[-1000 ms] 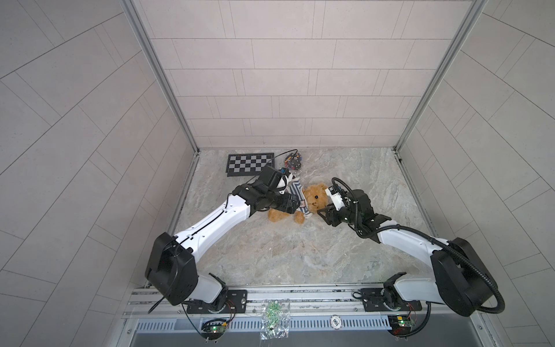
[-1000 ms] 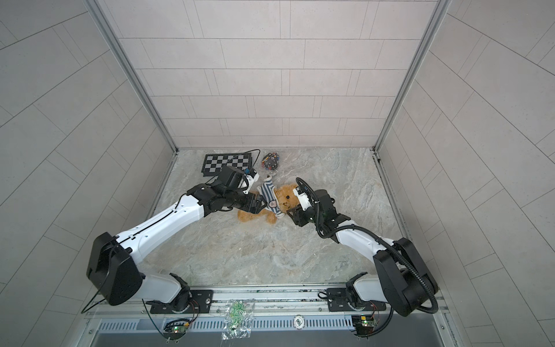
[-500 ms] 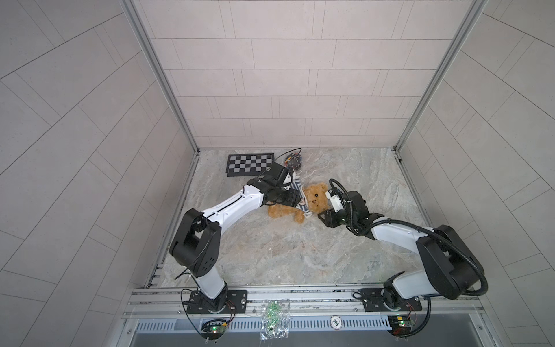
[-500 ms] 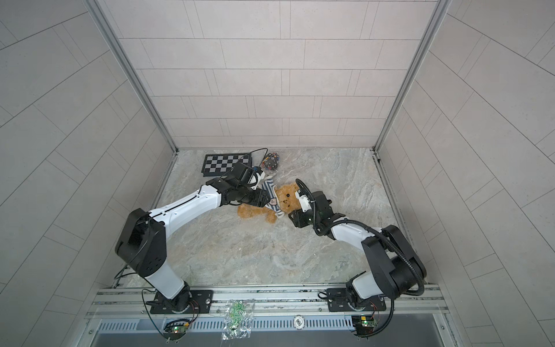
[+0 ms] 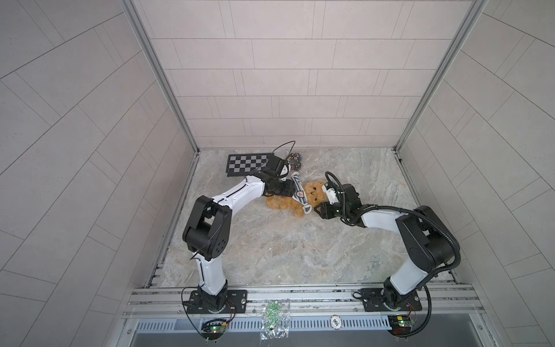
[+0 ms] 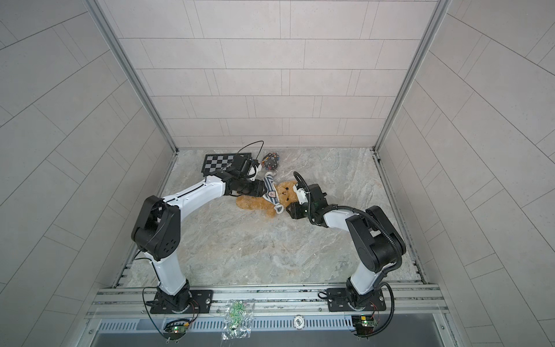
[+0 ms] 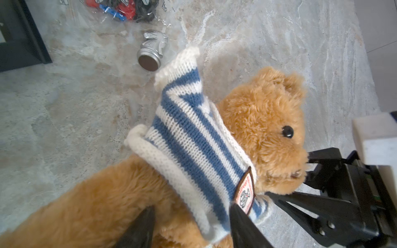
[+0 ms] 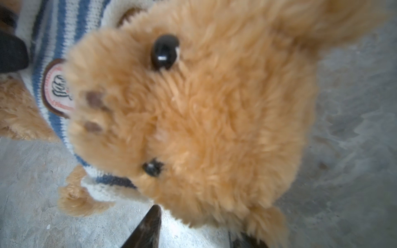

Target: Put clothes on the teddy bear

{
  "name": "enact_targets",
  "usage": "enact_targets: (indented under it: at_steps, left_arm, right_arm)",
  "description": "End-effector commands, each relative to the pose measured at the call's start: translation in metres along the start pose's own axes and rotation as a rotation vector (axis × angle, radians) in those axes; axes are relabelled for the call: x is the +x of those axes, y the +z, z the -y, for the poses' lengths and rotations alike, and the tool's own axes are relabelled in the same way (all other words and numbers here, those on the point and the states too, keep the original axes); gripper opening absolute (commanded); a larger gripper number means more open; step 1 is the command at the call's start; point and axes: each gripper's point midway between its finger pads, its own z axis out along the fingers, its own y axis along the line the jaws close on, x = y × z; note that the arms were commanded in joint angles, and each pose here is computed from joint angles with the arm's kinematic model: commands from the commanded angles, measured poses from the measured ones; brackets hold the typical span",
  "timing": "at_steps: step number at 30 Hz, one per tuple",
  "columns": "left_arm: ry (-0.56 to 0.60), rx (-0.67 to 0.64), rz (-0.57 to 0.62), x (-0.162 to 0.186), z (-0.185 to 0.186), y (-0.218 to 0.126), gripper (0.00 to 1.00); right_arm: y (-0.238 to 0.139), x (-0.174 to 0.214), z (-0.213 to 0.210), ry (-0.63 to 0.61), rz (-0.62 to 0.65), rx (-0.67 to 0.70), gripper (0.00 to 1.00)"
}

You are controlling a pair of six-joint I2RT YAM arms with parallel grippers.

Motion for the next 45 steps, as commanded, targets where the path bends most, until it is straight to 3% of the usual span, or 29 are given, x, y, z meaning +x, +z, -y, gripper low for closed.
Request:
enact_targets:
  at_steps: [1, 6, 11, 12, 20, 25, 28, 31, 34, 45]
  left_arm:
    - [0.0, -0.032, -0.013, -0.002, -0.01, 0.008, 0.57]
    - [0.0, -0.033, -0.019, -0.001, -0.012, 0.013, 0.56]
    - [0.003, -0.023, -0.018, 0.001, -0.009, 0.008, 0.56]
    - [0.004, -0.023, -0.016, 0.001, -0.009, 0.005, 0.56]
    - [0.003, 0.0, 0.008, 0.011, -0.006, -0.016, 0.58]
    - [-0.019, 0.05, 0.042, 0.023, 0.003, -0.035, 0.59]
    - [-0.033, 0.074, 0.026, 0.047, 0.007, -0.042, 0.59]
    - [0.026, 0.049, -0.008, 0.079, 0.018, -0.05, 0.6]
    - [0.029, 0.045, -0.008, 0.095, 0.019, -0.057, 0.6]
    - [0.03, 0.071, 0.019, 0.096, 0.026, -0.052, 0.62]
  right_arm:
    - [0.004, -0.009, -0.003, -0.003, 0.025, -0.021, 0.48]
    - [0.008, -0.011, -0.007, -0.01, 0.041, -0.055, 0.3]
    - [0.004, -0.005, -0.022, -0.057, -0.007, -0.095, 0.01]
    - [0.0, -0.003, -0.025, -0.067, -0.014, -0.096, 0.0]
    - [-0.045, 0.016, -0.076, -0.152, -0.012, -0.119, 0.0]
    - [-0.071, 0.022, -0.099, -0.104, 0.029, -0.147, 0.0]
    - [-0.083, 0.031, -0.112, -0.099, 0.042, -0.176, 0.0]
    - [-0.094, 0.035, -0.124, -0.065, 0.034, -0.209, 0.0]
    - [-0.1, 0.039, -0.124, -0.047, 0.041, -0.218, 0.0]
    - [-0.081, 0.061, -0.098, 0.031, -0.042, -0.122, 0.0]
